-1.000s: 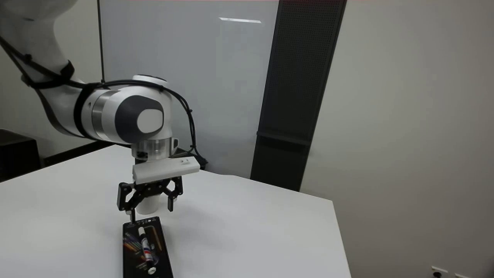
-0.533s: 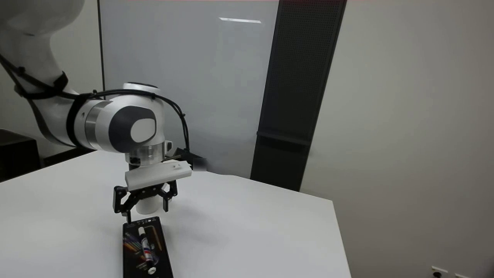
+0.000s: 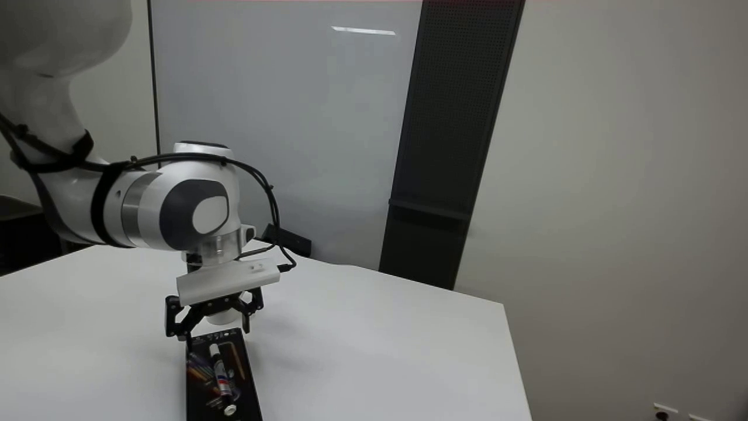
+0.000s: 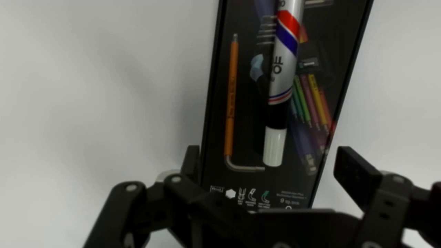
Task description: Pick the marker and put it in the cup
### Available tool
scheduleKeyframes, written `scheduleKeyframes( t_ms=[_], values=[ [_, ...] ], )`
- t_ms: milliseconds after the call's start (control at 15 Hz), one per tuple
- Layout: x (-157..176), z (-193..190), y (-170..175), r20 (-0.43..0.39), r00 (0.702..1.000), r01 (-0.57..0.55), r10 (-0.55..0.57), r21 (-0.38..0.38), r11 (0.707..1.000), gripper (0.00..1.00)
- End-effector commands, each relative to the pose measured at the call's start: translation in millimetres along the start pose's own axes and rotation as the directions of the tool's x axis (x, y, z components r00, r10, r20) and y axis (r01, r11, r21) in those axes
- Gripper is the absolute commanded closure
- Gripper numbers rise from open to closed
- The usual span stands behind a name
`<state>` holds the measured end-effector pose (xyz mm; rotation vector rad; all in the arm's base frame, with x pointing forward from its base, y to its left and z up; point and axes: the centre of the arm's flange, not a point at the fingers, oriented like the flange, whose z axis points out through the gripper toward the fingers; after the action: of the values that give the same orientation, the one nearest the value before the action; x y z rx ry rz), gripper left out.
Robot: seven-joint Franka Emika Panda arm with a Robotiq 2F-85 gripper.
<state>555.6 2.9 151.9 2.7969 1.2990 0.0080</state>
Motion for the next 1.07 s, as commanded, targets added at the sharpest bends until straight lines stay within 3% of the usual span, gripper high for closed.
scheduleKeyframes(
  t_ms=[0, 267, 333, 467, 1000],
  values=[
    [1, 9, -4, 0.016, 0.998, -0.054, 0.054, -0.016, 0.998, 0.0],
    [-1, 16, -5, 0.027, 0.997, -0.068, 0.068, -0.003, 0.998, 0.0],
    [-1, 18, -5, 0.03, 0.997, -0.068, 0.068, -0.003, 0.998, 0.25],
    [-2, 20, -5, 0.036, 0.997, -0.072, 0.072, -0.001, 0.997, 0.32],
    [-4, 21, -2, 0.052, 0.995, -0.085, 0.086, -0.004, 0.996, 0.81]
  ],
)
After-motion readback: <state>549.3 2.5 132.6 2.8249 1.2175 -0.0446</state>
